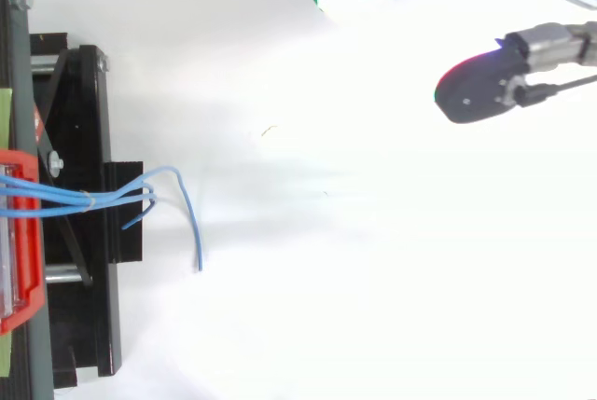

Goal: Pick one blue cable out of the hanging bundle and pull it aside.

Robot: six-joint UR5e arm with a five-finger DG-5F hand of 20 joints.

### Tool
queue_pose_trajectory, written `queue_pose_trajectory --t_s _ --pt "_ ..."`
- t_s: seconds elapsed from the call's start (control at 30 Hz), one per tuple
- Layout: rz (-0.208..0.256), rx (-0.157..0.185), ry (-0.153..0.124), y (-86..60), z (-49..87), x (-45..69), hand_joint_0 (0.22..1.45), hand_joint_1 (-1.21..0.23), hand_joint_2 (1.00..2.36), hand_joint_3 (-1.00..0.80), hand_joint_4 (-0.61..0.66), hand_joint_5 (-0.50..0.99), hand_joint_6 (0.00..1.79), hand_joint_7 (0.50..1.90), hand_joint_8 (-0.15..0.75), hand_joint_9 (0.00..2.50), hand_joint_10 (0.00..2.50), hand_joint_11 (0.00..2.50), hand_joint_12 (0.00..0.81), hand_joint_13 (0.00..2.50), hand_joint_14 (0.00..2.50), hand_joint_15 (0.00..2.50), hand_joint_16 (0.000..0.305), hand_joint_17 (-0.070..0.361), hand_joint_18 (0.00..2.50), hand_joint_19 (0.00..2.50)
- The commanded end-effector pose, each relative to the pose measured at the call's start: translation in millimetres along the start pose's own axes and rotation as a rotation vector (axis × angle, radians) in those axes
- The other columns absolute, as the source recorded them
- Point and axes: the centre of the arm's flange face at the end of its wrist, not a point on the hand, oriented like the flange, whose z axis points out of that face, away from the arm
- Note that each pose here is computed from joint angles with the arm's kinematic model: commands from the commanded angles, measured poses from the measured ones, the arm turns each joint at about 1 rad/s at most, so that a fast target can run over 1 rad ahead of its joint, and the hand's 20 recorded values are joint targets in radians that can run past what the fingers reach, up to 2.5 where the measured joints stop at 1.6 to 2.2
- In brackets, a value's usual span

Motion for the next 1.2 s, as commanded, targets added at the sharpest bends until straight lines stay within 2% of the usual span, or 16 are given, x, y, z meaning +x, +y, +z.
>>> queue_pose_trajectory --t_s 0.0,0.1,0.27,0.37,0.4,0.47,0.5,0.57,0.6,0.67,0.7,0.73,0.83,0.97,1.1,1.17 --pt "0.003 -0.003 -0.034 -11.6 6.5 7.0 0.48 -0.63 1.0 -0.5 0.18 -0.22 0.5 0.66 0.234 0.42 0.0 0.0 0.304 0.12 0.0 0.04 0.051 0.114 0.0 0.13" --pt "-0.017 -0.01 -0.063 -11.9 8.0 11.1 0.48 -0.62 1.0 -0.5 0.18 -0.22 0.5 0.67 0.235 0.43 0.0 0.0 0.304 0.12 0.0 0.04 0.051 0.114 0.0 0.13" --pt "-0.079 -0.018 -0.162 -7.8 10.2 9.0 0.48 -0.62 1.0 -0.5 0.18 -0.22 0.5 0.67 0.235 0.43 0.0 0.0 0.304 0.13 0.0 0.05 0.05 0.113 0.0 0.12" --pt "-0.097 -0.029 -0.183 -6.5 12.2 12.4 0.48 -0.62 1.0 -0.5 0.18 -0.22 0.5 0.67 0.234 0.44 0.0 0.0 0.304 0.13 0.0 0.05 0.05 0.113 0.0 0.13" --pt "-0.104 -0.032 -0.186 -9.2 16.4 17.6 0.48 -0.62 1.0 -0.5 0.18 -0.22 0.5 0.67 0.235 0.44 0.0 0.0 0.304 0.13 0.0 0.04 0.05 0.113 0.0 0.13" --pt "-0.084 -0.041 -0.189 -1.5 28.3 22.4 0.48 -0.62 1.0 -0.5 0.18 -0.22 0.5 0.67 0.235 0.44 0.0 0.0 0.304 0.13 0.0 0.05 0.05 0.113 0.0 0.13" --pt "-0.083 -0.035 -0.183 0.0 31.4 24.1 0.48 -0.62 1.0 -0.5 0.18 -0.22 0.5 0.67 0.236 0.44 0.0 0.0 0.304 0.13 0.0 0.04 0.05 0.113 0.0 0.13" --pt "-0.089 -0.006 -0.153 9.4 35.6 26.4 0.48 -0.62 1.0 -0.5 0.18 -0.22 0.5 0.67 0.235 0.44 0.0 0.0 0.304 0.13 0.0 0.04 0.05 0.112 0.0 0.12" --pt "-0.101 0.013 -0.134 6.8 39.2 31.4 0.48 -0.62 1.0 -0.5 0.19 -0.22 0.5 0.67 0.235 0.44 0.0 0.0 0.304 0.13 0.0 0.04 0.05 0.112 0.0 0.13" --pt "-0.097 0.017 -0.126 15.0 42.2 31.4 0.48 -0.62 1.0 -0.5 0.18 -0.22 0.5 0.67 0.235 0.44 0.0 0.0 0.304 0.13 0.0 0.04 0.05 0.112 0.0 0.13" --pt "-0.104 0.034 -0.105 8.4 46.5 37.3 0.48 -0.62 1.0 -0.5 0.19 -0.22 0.5 0.67 0.235 0.44 0.0 0.0 0.303 0.13 0.0 0.04 0.05 0.112 0.0 0.13" --pt "-0.1 0.028 -0.107 11.4 49.6 38.3 0.48 -0.62 1.0 -0.5 0.18 -0.22 0.5 0.67 0.237 0.44 0.0 0.0 0.303 0.13 0.0 0.04 0.05 0.112 0.0 0.13" --pt "-0.066 0.029 -0.071 3.6 55.6 47.6 0.48 -0.62 1.0 -0.5 0.19 -0.21 0.5 0.67 0.238 0.45 0.0 0.0 0.302 0.14 0.0 0.05 0.05 0.111 0.0 0.13" --pt "-0.061 0.012 -0.041 2.7 56.6 57.2 0.48 -0.61 1.0 -0.5 0.19 -0.21 0.5 0.67 0.238 0.46 0.0 0.0 0.302 0.14 0.0 0.05 0.05 0.112 0.0 0.13" --pt "-0.062 -0.012 0.016 6.5 54.8 71.0 0.48 -0.61 1.0 -0.5 0.19 -0.21 0.5 0.68 0.237 0.46 0.0 0.02 0.301 0.14 0.0 0.05 0.049 0.111 0.0 0.14" --pt "-0.063 -0.016 0.021 4.8 55.6 73.7 0.48 -0.61 1.0 -0.5 0.19 -0.21 0.5 0.67 0.236 0.46 0.0 0.01 0.301 0.14 0.0 0.05 0.049 0.11 0.0 0.13"
